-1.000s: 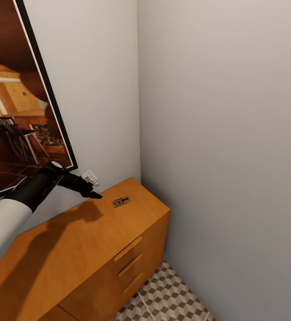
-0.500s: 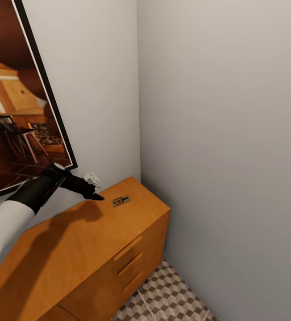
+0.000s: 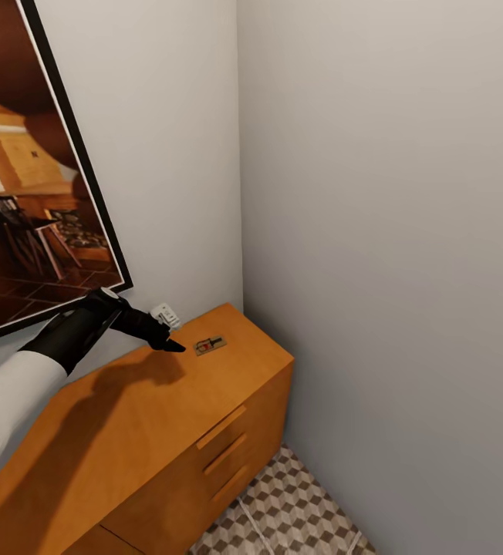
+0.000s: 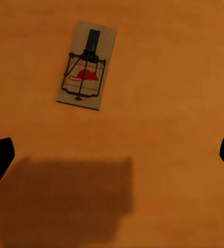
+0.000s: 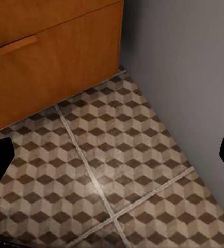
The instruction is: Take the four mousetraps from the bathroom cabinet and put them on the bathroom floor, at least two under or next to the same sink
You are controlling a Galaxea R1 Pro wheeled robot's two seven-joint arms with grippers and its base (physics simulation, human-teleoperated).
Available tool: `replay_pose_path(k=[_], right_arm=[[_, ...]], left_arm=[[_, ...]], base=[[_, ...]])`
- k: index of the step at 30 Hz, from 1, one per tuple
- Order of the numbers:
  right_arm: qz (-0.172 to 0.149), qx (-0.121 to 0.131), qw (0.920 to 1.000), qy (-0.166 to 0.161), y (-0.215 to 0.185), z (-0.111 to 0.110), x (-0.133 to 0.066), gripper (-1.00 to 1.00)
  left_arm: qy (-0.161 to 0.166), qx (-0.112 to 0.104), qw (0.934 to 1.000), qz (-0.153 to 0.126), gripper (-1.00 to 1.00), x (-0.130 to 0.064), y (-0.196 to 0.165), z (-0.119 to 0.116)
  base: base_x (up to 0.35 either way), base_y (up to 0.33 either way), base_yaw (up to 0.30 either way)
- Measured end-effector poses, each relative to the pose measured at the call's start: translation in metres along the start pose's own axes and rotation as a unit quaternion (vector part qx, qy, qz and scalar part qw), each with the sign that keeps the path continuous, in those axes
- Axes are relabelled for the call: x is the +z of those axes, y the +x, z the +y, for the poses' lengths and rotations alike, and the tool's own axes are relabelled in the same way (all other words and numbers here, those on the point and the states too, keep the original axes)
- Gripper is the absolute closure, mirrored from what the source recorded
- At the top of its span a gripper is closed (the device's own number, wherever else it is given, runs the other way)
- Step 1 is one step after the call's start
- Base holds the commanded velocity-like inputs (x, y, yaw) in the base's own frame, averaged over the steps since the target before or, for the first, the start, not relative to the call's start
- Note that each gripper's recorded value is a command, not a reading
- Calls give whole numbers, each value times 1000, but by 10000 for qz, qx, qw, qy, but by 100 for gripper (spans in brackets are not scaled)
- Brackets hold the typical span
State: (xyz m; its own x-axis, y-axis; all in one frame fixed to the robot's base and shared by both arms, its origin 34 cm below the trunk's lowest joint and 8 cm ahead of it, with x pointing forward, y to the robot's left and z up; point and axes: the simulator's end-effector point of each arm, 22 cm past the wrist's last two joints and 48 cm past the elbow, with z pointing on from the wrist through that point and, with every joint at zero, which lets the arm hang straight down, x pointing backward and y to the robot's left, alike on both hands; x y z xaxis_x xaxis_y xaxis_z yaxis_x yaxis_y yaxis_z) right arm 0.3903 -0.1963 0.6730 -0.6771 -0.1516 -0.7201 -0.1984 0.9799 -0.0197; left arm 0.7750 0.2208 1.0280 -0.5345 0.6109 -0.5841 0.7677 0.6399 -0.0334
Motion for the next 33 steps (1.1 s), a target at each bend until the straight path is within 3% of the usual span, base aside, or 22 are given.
replay_pose_path(k=[9, 33], right_arm=[[27, 4, 10000, -5, 2, 0, 0, -100], [108, 12, 9999, -14, 9, 1, -1, -100]], left_arm=[[-172, -1, 9999, -1, -100, 6, -1, 6], [-218, 27, 9998, -40, -100, 21, -8, 3]], base=[[0, 0, 0], [0, 0, 0]])
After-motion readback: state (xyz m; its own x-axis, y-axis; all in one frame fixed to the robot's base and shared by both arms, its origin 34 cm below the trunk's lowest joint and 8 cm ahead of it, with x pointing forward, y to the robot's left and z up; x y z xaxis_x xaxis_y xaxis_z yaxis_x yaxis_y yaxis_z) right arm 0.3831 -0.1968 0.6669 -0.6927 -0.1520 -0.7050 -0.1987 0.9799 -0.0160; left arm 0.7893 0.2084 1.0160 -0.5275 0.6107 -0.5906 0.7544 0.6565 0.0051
